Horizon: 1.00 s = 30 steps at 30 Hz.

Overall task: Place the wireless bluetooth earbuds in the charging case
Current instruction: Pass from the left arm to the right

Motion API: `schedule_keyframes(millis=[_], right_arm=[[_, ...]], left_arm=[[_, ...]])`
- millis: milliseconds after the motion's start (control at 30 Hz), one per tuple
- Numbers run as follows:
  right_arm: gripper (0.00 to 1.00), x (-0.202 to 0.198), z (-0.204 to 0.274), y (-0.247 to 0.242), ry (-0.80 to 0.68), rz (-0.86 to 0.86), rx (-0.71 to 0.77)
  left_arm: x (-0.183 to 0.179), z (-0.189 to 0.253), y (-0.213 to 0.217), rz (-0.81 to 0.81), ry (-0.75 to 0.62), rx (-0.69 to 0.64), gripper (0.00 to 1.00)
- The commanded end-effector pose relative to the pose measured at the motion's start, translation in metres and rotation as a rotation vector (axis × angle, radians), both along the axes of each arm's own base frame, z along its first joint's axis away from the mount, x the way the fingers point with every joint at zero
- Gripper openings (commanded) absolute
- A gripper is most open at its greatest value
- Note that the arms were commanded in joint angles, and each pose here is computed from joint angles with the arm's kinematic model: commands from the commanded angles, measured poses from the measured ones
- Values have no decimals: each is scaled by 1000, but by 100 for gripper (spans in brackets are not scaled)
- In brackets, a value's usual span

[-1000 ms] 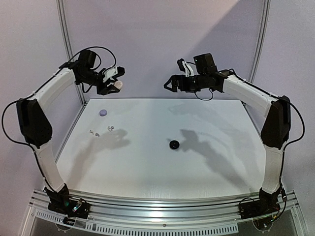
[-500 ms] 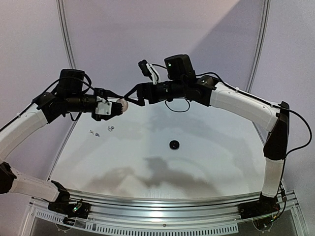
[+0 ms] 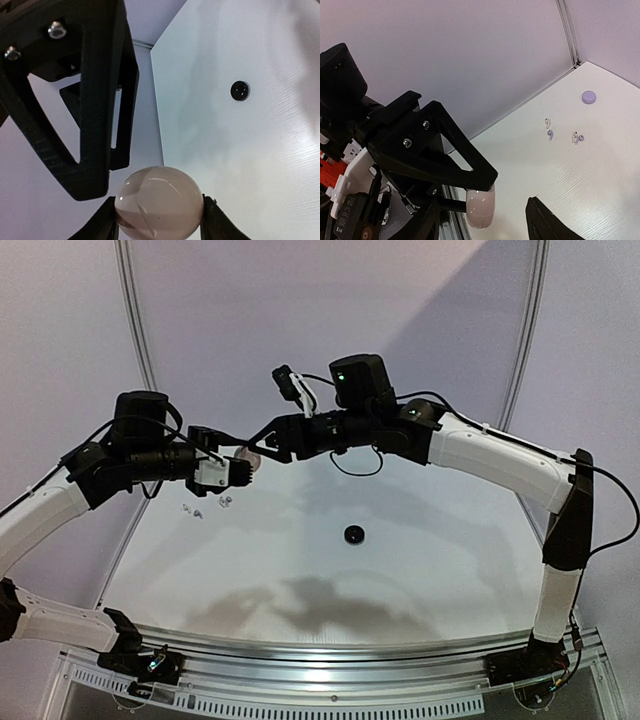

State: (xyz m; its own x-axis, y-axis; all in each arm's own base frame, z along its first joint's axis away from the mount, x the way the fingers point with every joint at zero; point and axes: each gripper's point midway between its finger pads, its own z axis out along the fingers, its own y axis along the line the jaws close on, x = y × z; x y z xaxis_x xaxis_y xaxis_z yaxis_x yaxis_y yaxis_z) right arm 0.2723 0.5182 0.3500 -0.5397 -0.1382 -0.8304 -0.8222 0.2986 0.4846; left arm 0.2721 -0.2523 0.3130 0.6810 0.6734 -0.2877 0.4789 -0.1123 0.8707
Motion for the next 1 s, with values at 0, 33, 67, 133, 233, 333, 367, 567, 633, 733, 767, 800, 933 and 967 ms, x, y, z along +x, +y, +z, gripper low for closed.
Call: schedule_keyframes(millis=[0, 33, 67, 133, 233, 333, 367, 567, 633, 733, 767, 800, 933, 967], right_arm=[[58, -2, -11, 7, 14, 6, -16], [58, -3, -13, 9, 14, 13, -21], [58, -4, -13, 10, 13, 20, -24], [56, -9, -16, 13, 17, 44, -42], [54, -12, -25, 19, 17, 71, -59], [51, -13, -31, 21, 27, 79, -65], [49, -14, -30, 22, 25, 84, -61], [30, -13, -21, 26, 10, 89, -17], [21, -13, -19, 27, 7, 92, -9], [11, -13, -20, 26, 10, 96, -14], [5, -14, -21, 26, 10, 100, -16], [0, -16, -21, 26, 8, 108, -19], [0, -19, -20, 22, -13, 122, -27], [0, -18, -17, 19, -36, 116, -27]], left_arm=[[-3, 0, -3, 5, -6, -21, 37], [-2, -1, -3, 6, -5, -21, 37], [-2, -1, -3, 5, -4, -21, 37], [-1, -2, -4, 5, -6, -21, 37], [0, 0, -4, 11, -8, -29, 37], [0, 3, -4, 15, -12, -42, 37], [0, 4, -4, 14, -10, -44, 37], [-3, 2, -3, 6, -15, -35, 36], [-3, 3, -3, 5, -13, -35, 36], [-4, 3, -3, 3, -13, -36, 36], [-4, 3, -2, 4, -11, -36, 36], [-4, 3, -2, 4, -11, -38, 37], [-4, 2, -1, 26, 23, -45, 86], [-4, -1, 1, 41, 44, -44, 97]])
